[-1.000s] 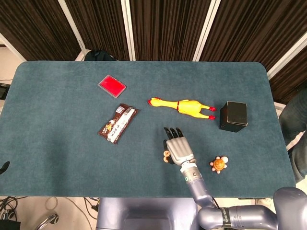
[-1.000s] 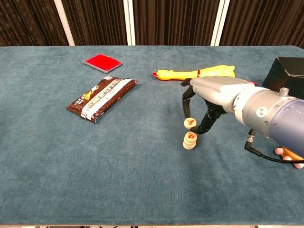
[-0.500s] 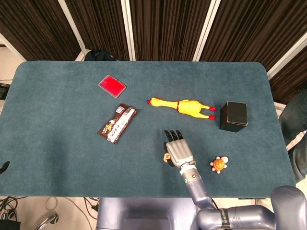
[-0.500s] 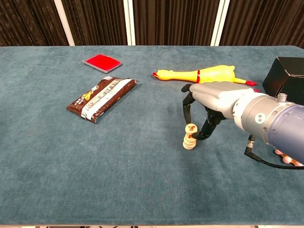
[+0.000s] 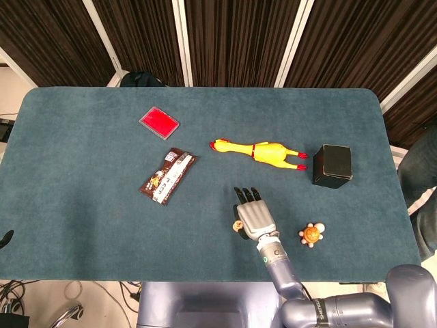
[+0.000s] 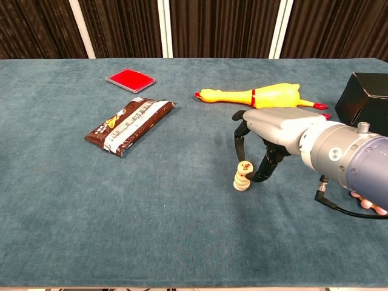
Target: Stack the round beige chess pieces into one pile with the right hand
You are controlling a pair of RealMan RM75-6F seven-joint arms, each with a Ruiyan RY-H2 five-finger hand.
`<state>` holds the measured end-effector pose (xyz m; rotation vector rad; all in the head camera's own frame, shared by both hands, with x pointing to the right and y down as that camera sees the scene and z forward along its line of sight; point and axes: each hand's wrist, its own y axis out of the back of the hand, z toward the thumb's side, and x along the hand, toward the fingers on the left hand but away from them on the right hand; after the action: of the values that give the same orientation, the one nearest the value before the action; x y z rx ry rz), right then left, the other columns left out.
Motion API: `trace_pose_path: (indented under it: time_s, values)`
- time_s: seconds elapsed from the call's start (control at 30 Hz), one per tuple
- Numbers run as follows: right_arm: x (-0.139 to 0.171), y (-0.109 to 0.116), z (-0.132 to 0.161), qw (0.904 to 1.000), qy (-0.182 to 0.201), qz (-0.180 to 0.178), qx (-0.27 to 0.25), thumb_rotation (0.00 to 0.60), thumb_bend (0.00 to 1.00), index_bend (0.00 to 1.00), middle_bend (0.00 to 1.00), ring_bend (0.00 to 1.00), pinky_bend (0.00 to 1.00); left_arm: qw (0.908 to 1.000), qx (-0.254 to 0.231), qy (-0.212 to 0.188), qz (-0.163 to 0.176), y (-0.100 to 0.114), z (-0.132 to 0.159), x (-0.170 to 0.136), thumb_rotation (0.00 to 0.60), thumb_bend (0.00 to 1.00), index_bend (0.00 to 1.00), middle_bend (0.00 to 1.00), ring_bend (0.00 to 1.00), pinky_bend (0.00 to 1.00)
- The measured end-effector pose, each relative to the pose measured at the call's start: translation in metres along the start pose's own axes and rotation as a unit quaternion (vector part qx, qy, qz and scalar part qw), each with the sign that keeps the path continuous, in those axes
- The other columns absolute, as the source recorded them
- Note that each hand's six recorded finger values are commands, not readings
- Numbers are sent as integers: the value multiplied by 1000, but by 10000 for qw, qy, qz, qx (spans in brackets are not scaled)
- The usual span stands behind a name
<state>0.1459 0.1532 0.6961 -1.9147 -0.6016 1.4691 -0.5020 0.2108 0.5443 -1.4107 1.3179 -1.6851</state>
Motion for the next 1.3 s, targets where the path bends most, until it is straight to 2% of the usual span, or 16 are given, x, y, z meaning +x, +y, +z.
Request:
trace_pose_path:
  time_s: [0.7,1.2,1.3]
  values:
    - [-1,-5,1,10000,0,62,41,600,342,475,0,0,0,10000,-7,3,6,0,0,0,600,187,118,0,0,72]
    - [3,-1,-1,9999,-11,106,90,600,342,455,0,0,0,10000,-1,3,2,0,0,0,600,187,118,0,0,72]
    - [4,3,-3,9999,-35,71,75,600,343,427,0,0,0,10000,2,4,5,0,0,0,600,186,118,0,0,72]
